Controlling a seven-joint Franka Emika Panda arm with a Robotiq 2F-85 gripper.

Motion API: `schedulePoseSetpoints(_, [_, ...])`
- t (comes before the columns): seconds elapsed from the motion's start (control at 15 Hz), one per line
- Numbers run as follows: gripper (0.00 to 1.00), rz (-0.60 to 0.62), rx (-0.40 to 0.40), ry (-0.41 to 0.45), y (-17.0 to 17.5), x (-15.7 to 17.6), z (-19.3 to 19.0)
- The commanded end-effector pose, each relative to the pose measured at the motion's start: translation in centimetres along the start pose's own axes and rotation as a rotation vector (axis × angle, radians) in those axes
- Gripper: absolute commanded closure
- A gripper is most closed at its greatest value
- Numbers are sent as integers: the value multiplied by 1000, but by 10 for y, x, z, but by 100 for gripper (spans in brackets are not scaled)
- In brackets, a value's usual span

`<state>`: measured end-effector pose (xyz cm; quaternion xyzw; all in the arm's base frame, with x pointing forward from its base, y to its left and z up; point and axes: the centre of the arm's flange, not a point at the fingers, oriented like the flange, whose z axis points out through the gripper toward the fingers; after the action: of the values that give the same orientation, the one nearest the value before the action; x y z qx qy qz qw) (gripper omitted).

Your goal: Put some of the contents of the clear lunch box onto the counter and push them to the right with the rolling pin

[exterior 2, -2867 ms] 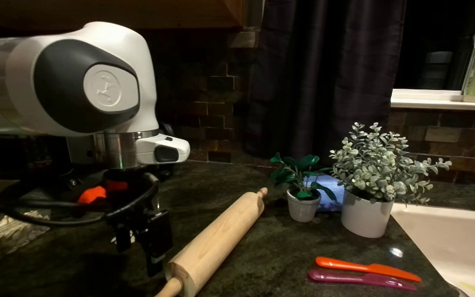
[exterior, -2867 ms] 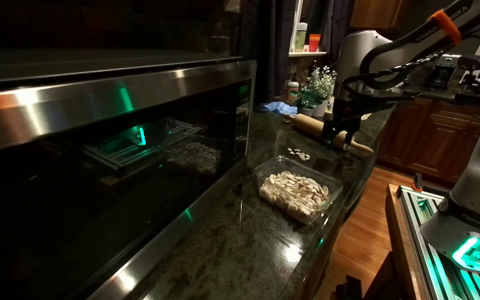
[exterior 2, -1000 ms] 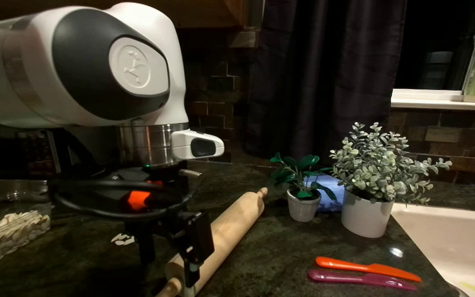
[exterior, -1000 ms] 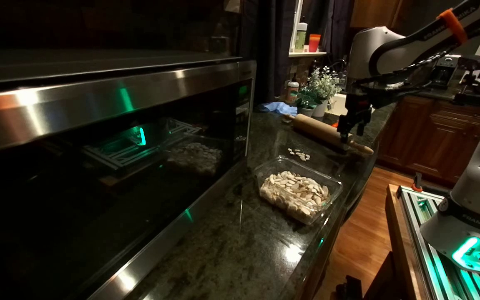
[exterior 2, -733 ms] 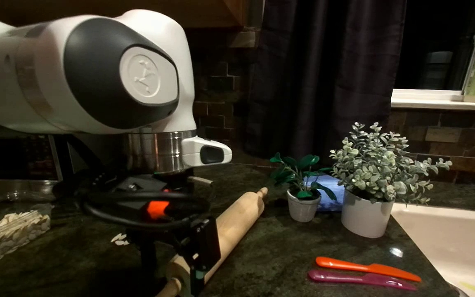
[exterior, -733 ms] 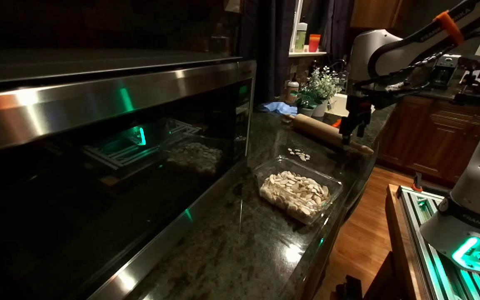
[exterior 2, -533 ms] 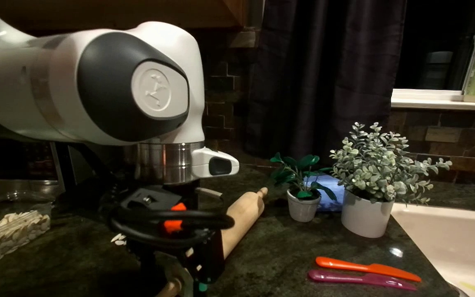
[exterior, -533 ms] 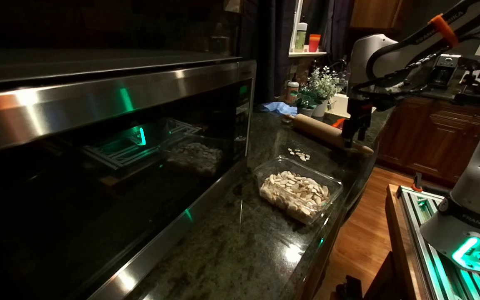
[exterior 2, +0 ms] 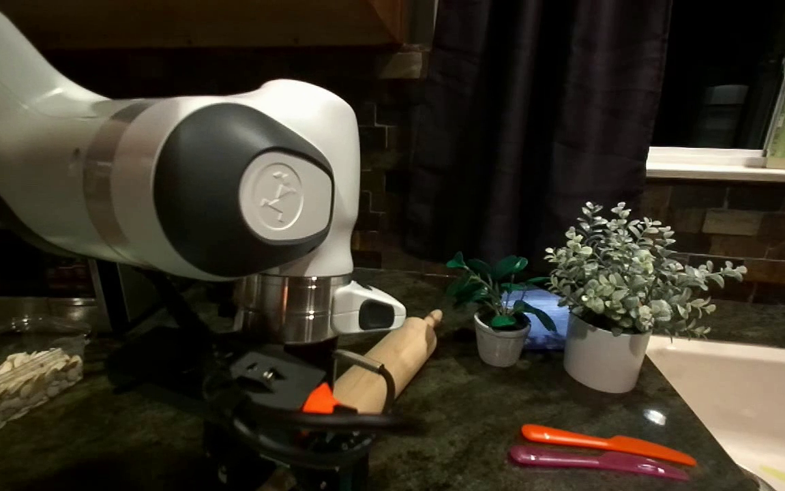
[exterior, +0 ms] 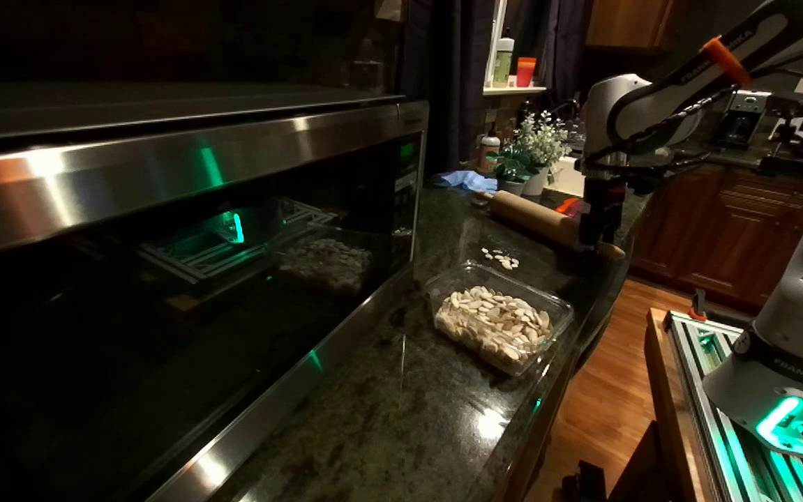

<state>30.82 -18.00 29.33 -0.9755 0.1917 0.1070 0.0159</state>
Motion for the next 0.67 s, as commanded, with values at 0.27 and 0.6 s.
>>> schedulePoseSetpoints(0.27, [73,5,26,-5,-12,-20,-2])
schedulePoseSetpoints(0.6, [100,-13,-10,-7,-46,-23,-18])
